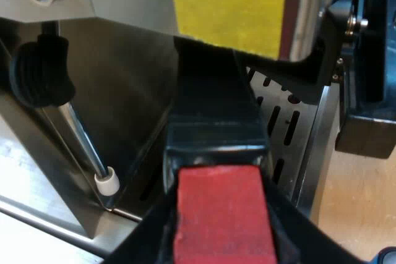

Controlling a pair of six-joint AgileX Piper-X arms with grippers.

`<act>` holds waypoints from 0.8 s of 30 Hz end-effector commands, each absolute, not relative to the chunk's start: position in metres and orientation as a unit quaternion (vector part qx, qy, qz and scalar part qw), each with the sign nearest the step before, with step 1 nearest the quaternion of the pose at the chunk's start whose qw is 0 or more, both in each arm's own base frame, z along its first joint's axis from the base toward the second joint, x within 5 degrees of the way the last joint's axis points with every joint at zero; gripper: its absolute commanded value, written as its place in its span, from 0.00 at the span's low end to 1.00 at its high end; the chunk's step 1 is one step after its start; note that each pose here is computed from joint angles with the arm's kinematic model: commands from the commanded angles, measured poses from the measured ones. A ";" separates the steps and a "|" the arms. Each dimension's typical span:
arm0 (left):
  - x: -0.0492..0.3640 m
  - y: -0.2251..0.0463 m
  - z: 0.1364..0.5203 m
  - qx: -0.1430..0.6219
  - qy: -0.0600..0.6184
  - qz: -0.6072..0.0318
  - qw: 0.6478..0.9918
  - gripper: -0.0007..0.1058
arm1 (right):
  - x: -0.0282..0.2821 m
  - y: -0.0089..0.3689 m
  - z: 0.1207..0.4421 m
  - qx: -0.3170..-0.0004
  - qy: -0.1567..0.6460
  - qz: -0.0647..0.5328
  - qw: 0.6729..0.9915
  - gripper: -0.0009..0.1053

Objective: Put the handle in the coffee machine

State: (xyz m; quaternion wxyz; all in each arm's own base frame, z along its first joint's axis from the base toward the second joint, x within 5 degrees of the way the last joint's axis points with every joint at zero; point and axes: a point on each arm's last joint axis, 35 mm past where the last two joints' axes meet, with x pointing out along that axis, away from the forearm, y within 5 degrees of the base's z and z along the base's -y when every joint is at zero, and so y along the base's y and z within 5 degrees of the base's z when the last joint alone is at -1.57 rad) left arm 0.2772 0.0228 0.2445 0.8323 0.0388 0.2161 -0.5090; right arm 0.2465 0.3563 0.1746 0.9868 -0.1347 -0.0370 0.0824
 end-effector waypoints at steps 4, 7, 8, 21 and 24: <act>0.276 0.018 0.273 0.002 0.091 -0.589 0.803 0.01 | 0.251 0.354 0.197 -0.088 -0.077 0.071 0.991 0.38; 0.276 0.018 0.273 0.002 0.091 -0.589 0.803 0.01 | 0.251 0.354 0.199 -0.082 -0.081 0.070 0.991 0.38; 0.276 0.018 0.273 0.002 0.091 -0.589 0.803 0.01 | 0.251 0.354 0.199 -0.080 -0.082 0.070 0.991 0.38; 0.276 0.018 0.273 0.004 0.093 -0.588 0.803 0.08 | 0.250 0.354 0.200 -0.075 -0.086 0.069 0.991 0.38; 0.276 0.018 0.273 0.004 0.093 -0.588 0.803 0.31 | 0.250 0.354 0.200 -0.075 -0.086 0.069 0.991 0.38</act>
